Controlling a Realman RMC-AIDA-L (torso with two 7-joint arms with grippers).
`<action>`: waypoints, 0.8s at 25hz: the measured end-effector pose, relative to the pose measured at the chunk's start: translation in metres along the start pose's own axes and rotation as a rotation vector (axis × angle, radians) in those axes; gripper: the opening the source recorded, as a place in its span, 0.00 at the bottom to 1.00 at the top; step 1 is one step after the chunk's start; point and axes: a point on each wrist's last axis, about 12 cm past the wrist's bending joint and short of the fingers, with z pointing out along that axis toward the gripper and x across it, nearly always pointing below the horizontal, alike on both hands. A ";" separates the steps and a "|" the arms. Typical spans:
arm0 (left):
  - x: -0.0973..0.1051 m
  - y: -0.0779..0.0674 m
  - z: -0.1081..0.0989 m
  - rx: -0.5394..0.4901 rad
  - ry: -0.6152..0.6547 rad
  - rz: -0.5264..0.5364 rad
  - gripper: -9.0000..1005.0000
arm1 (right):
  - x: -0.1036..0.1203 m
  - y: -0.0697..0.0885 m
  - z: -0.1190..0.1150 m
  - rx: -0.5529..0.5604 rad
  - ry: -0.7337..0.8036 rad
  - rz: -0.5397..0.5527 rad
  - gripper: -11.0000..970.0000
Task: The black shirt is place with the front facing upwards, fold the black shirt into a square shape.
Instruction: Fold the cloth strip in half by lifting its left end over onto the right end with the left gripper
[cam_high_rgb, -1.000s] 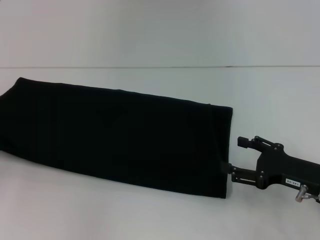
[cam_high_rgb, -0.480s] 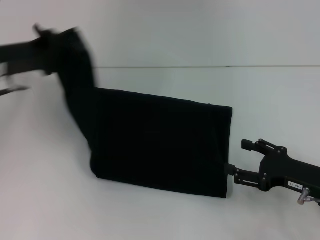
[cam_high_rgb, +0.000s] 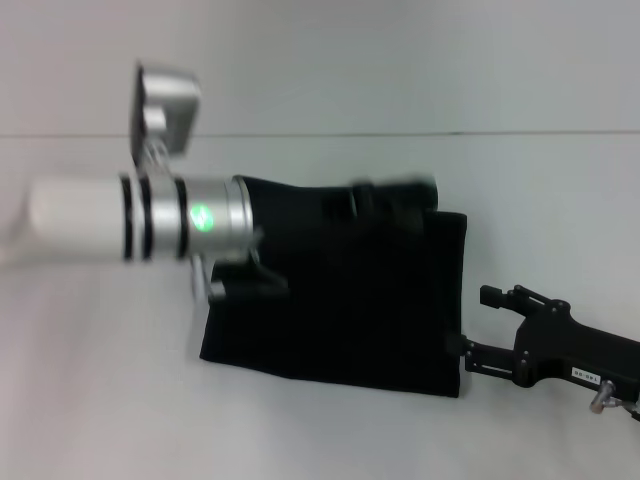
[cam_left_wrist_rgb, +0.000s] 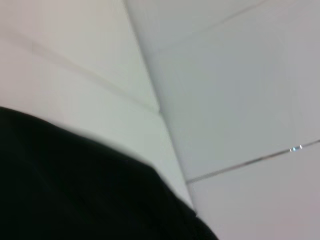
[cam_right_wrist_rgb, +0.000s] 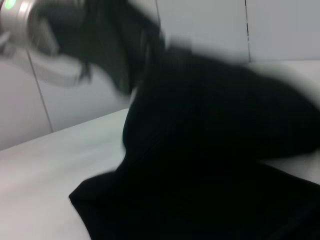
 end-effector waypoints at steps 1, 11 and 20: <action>0.011 0.006 0.006 0.007 0.016 -0.023 0.05 | 0.001 0.000 0.001 0.004 0.004 0.003 0.95; 0.036 0.024 0.006 0.041 -0.010 -0.053 0.05 | -0.007 -0.010 0.035 0.072 0.060 0.013 0.95; 0.035 0.012 0.006 0.091 0.045 -0.009 0.05 | -0.040 -0.022 0.068 0.122 0.017 -0.005 0.95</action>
